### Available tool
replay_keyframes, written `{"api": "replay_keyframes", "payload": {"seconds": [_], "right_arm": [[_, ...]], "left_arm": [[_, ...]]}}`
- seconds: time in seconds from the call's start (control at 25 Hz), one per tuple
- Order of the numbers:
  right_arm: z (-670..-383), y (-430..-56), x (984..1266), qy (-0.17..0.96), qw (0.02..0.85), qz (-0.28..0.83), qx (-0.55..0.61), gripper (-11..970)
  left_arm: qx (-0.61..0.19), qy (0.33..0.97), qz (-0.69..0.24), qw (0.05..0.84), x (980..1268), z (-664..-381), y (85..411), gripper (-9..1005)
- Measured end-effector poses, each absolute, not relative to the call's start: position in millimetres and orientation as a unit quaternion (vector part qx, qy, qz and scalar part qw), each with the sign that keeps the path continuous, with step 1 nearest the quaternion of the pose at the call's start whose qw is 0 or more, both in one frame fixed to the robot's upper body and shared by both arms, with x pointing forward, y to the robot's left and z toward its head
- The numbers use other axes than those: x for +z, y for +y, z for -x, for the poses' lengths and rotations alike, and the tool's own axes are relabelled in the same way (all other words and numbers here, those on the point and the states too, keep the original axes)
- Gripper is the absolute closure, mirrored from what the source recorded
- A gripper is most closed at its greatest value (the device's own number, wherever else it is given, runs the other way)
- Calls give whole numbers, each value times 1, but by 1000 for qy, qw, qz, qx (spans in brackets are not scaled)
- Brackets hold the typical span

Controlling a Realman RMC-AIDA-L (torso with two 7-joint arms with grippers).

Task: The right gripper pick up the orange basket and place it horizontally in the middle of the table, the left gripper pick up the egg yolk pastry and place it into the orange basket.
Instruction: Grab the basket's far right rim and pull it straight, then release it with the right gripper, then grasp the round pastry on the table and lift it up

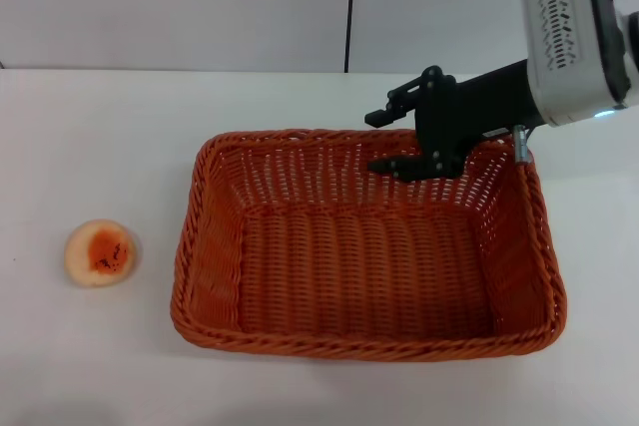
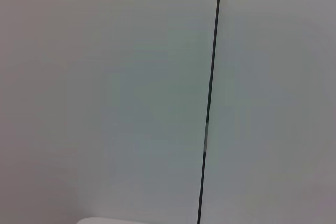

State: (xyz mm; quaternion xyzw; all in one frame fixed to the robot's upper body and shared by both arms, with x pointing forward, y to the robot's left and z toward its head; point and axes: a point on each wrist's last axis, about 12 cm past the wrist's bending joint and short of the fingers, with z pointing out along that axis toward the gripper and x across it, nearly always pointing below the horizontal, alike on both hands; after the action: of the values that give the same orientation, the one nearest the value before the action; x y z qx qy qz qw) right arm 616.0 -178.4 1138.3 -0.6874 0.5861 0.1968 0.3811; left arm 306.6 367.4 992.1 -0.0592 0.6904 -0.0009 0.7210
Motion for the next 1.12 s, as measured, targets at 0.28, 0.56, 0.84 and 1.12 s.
{"api": "replay_keyframes", "payload": {"seconds": [0.28, 0.56, 0.84, 1.12], "right_arm": [[-588, -209, 1162, 569, 503, 595, 261, 458], [-555, -252, 1157, 564, 624, 441, 313, 457], [-501, -310, 1128, 523, 749, 255, 317, 457], [-458, -345, 1108, 508, 786, 166, 312, 458]], "left_arm": [[-102, 705, 49, 700, 1000, -315, 386, 186], [-170, 723, -35, 669, 1008, -346, 387, 186], [-195, 733, -84, 646, 1009, -374, 379, 186], [-217, 742, -166, 612, 1015, -402, 372, 186]]}}
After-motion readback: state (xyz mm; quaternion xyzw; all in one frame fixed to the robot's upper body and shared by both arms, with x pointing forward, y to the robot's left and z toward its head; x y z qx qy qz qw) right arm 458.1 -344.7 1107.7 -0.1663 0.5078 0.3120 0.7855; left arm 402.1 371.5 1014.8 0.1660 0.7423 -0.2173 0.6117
